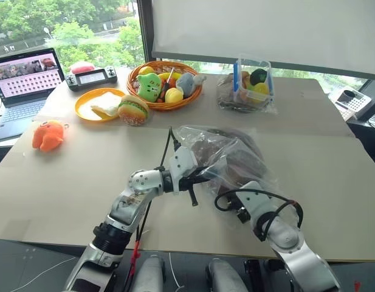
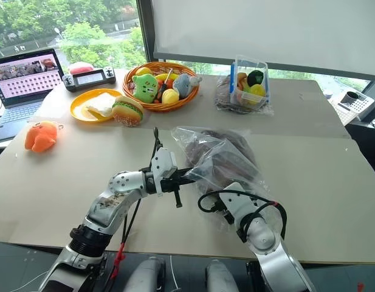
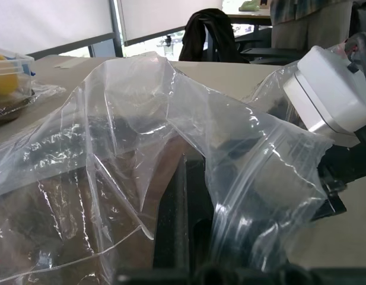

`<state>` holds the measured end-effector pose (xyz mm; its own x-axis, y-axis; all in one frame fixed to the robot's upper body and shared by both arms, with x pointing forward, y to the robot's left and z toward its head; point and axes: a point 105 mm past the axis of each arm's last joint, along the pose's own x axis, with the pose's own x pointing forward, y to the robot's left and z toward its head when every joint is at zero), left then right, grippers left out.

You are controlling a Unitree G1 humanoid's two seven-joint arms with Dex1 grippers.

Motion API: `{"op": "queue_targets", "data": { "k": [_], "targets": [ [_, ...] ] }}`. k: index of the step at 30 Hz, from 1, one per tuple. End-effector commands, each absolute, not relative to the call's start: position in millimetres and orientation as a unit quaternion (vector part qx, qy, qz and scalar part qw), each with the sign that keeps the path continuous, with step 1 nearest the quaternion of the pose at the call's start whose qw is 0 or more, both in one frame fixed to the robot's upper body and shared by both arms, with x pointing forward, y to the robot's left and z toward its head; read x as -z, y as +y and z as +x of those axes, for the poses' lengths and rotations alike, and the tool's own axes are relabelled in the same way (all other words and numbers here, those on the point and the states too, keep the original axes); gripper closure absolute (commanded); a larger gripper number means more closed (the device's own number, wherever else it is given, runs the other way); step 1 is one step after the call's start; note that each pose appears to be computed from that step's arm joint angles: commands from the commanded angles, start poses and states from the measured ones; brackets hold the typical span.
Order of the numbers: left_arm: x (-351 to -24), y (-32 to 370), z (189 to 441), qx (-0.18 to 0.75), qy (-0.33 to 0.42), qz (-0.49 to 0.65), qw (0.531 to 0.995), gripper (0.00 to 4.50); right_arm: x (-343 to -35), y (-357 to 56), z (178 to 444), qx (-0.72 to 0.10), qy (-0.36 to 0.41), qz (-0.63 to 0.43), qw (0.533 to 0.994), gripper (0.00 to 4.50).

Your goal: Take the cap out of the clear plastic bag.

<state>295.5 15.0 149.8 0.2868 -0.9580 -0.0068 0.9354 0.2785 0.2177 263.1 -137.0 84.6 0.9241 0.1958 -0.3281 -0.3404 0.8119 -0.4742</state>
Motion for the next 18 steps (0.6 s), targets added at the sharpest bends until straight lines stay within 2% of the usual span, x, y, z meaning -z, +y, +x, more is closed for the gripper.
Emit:
{"op": "queue_targets", "data": {
  "k": [1,2,8,14,18],
  "targets": [
    [-161,12,293,0.597,-0.089,0.097,0.791,4.50,-82,-142,263,-0.135,0.144,-0.274,0.941,2.23],
    [-161,12,293,0.597,-0.089,0.097,0.791,4.50,-82,-142,263,-0.135,0.143,-0.274,0.941,2.73],
    [-160,13,294,0.597,-0.089,0.098,0.791,4.50,-87,-143,264,-0.131,0.134,-0.281,0.941,4.49],
    [-159,14,293,0.596,-0.089,0.101,0.792,4.50,-108,-130,255,-0.160,0.116,-0.236,0.951,4.49],
    [-157,14,292,0.596,-0.088,0.103,0.791,4.50,-108,-114,234,-0.230,0.135,-0.249,0.931,4.49]
  ]
}}
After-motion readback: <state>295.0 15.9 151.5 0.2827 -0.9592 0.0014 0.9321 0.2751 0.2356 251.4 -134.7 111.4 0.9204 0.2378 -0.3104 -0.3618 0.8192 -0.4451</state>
